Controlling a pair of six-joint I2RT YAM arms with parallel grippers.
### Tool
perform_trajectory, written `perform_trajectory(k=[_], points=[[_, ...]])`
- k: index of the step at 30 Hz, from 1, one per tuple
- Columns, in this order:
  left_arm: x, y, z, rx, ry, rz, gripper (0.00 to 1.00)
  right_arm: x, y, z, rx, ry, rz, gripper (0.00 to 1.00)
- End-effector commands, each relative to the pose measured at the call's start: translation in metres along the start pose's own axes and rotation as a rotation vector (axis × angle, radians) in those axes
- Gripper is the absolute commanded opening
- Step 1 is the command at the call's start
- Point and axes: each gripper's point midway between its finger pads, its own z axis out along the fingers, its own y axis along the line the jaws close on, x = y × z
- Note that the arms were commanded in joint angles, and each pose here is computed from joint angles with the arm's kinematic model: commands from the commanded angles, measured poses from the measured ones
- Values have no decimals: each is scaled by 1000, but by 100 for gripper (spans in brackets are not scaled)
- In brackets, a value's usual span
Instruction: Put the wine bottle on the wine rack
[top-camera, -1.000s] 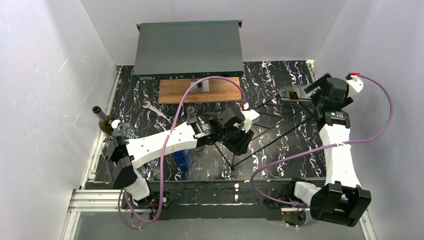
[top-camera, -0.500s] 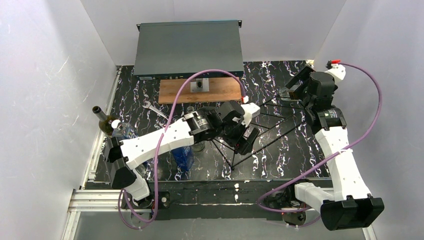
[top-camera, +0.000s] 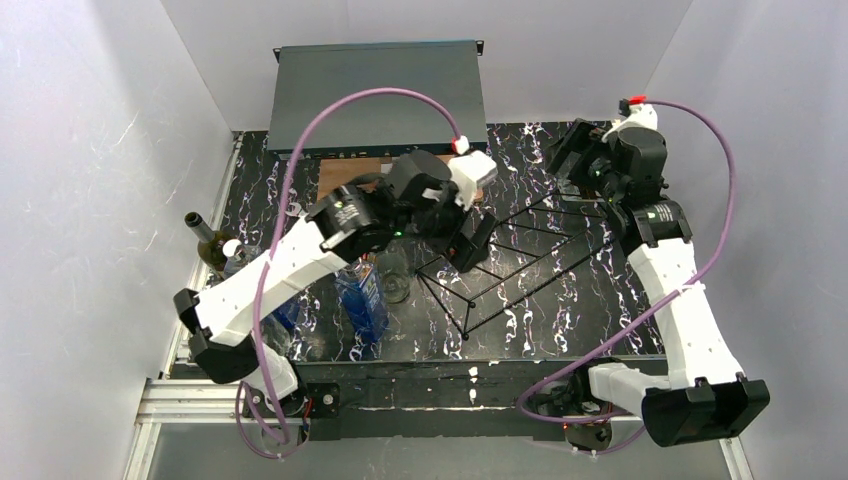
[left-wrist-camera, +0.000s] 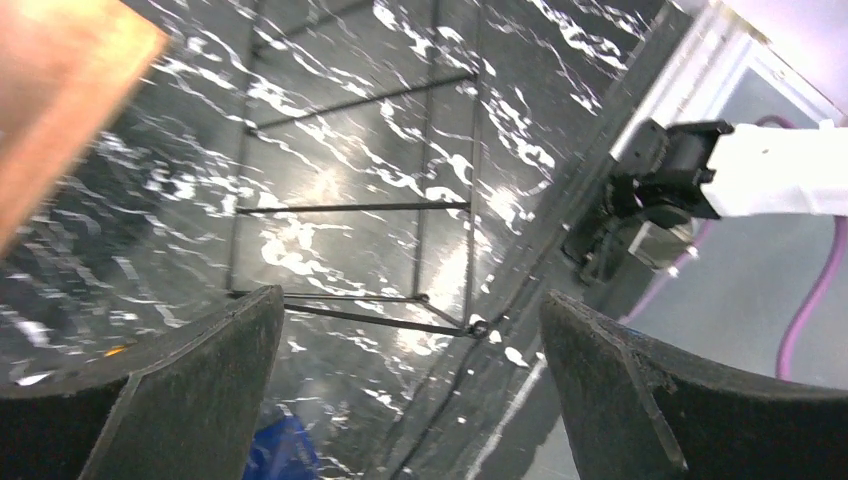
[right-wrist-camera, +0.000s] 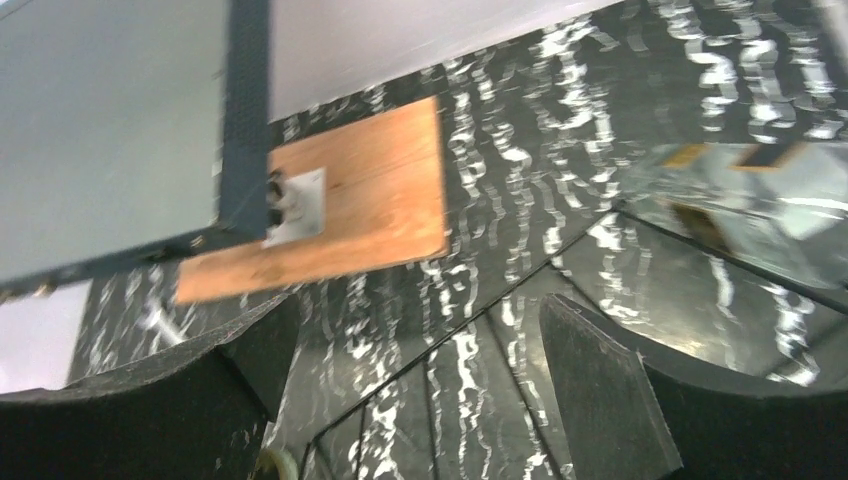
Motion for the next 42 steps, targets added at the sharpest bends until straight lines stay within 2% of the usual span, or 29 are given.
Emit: perform_trajectory(k=[1,5,10,13,17,20,29,42], points=[[-38,41,-76,-184,-152,107,98,-1,60,-3,-318,72,-71,98],[-61,84,-115,-355,-272,133,98,20,82,-4,-347,112,-152,98],[-78,129,-151,-567,-404,149,98,53,133,-12,-383,163,-272,98],[-78,149,-169,-660,-462,175,98,66,158,-19,-454,175,-279,98],[-71,167,-207,-787,-599,156,98,85,196,-35,-584,190,-281,98],[-61,179,-223,-868,-700,140,98,102,220,-46,-653,200,-326,94],[-45,206,-215,-966,-671,132,98,129,266,-77,-773,172,-426,86],[-7,244,-206,-1078,-644,58,98,140,299,-90,-857,151,-436,81]])
